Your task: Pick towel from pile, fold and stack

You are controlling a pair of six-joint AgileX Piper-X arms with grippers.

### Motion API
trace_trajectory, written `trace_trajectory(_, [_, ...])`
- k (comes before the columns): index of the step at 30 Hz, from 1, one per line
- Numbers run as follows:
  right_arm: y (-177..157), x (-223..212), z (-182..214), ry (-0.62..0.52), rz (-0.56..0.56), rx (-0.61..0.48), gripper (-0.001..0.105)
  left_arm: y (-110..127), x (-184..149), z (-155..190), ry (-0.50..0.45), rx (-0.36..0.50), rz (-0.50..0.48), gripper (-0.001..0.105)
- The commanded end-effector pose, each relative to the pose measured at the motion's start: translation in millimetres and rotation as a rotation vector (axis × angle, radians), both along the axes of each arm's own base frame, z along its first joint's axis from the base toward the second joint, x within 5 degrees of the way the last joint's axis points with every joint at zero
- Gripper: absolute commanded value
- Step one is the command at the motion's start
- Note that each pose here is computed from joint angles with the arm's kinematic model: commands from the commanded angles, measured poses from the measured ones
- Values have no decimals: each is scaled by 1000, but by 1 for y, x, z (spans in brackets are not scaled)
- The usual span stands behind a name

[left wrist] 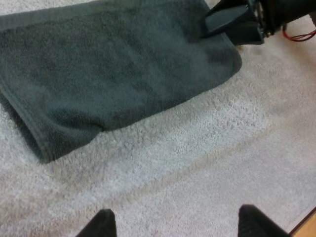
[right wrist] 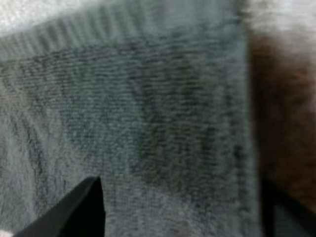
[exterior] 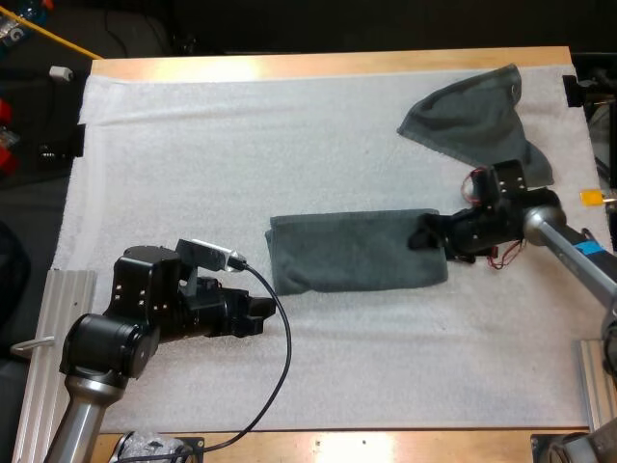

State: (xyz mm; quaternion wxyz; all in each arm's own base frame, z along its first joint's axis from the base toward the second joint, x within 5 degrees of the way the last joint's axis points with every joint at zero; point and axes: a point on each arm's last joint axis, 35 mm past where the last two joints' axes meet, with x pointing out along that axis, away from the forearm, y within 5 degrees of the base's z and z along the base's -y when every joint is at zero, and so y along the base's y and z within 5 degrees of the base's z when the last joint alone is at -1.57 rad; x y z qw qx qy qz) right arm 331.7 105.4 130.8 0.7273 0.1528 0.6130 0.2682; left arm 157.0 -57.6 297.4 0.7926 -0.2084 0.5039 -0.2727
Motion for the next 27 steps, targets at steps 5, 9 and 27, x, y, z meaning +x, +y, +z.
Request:
trace_trajectory(5, [10, -3, -6, 37, -10, -5, 52, 0, -1, 3, -16, -1, -5, 51])
trace_trajectory(9, [9, -5, -4, 52, -20, -23, 21, 0, -1, 3, -16, -1, -5, 51])
trace_trajectory(27, [-25, -35, 99, -166, 137, -741, 0, 0, -3, 2, 2, 7, -21, 51])
